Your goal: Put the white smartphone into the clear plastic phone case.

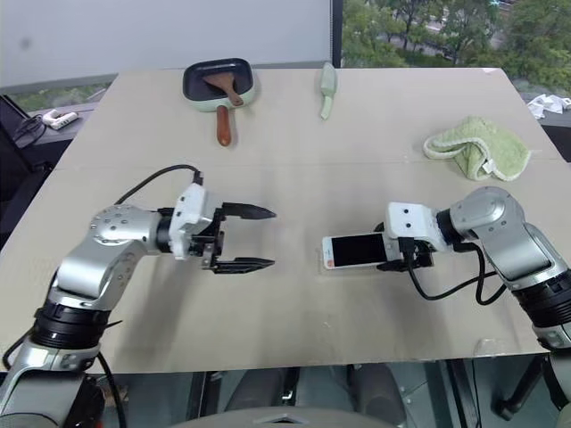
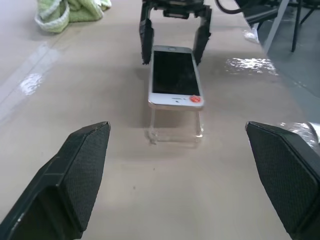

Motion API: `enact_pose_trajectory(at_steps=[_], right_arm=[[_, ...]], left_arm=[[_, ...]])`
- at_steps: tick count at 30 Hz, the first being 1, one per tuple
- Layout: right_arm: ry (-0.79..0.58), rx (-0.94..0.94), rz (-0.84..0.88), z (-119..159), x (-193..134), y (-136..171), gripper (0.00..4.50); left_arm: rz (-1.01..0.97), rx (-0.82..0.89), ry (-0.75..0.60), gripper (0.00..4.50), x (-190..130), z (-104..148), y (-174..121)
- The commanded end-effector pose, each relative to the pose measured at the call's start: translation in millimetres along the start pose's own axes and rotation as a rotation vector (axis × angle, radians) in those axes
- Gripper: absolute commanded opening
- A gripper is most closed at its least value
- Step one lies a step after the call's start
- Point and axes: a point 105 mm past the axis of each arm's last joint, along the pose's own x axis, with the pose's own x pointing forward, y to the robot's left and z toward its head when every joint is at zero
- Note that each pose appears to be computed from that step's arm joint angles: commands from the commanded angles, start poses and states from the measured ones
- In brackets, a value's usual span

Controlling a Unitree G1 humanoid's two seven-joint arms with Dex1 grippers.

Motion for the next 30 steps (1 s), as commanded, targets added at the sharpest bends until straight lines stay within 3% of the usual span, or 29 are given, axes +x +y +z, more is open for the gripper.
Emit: enact_pose_trajectory(at_steps=[1, 3, 10, 23, 30], right_arm=[[0.002, -0.035, -0.019, 4, -3, -3, 3.06], [0.011, -0.033, -0.019, 2, -3, -3, 3.06], [0.037, -0.012, -0.008, 0, 0, 1, 3.06], [0.119, -0.009, 0.028, -2, 5, 3, 3.06], [0.133, -0.006, 0.047, 0, 8, 4, 3.06]], left_arm=[[-0.027, 0.01, -0.046, 3.71, 6, 10, 3], [-0.024, 0.012, -0.049, 2.72, 14, 8, 7], [-0.056, 0.004, -0.022, 0.06, 45, -1, 5], [-0.056, 0.012, 0.032, 0.06, 82, -22, 0], [-0.029, -0.017, 0.145, 0.06, 91, -46, -4]])
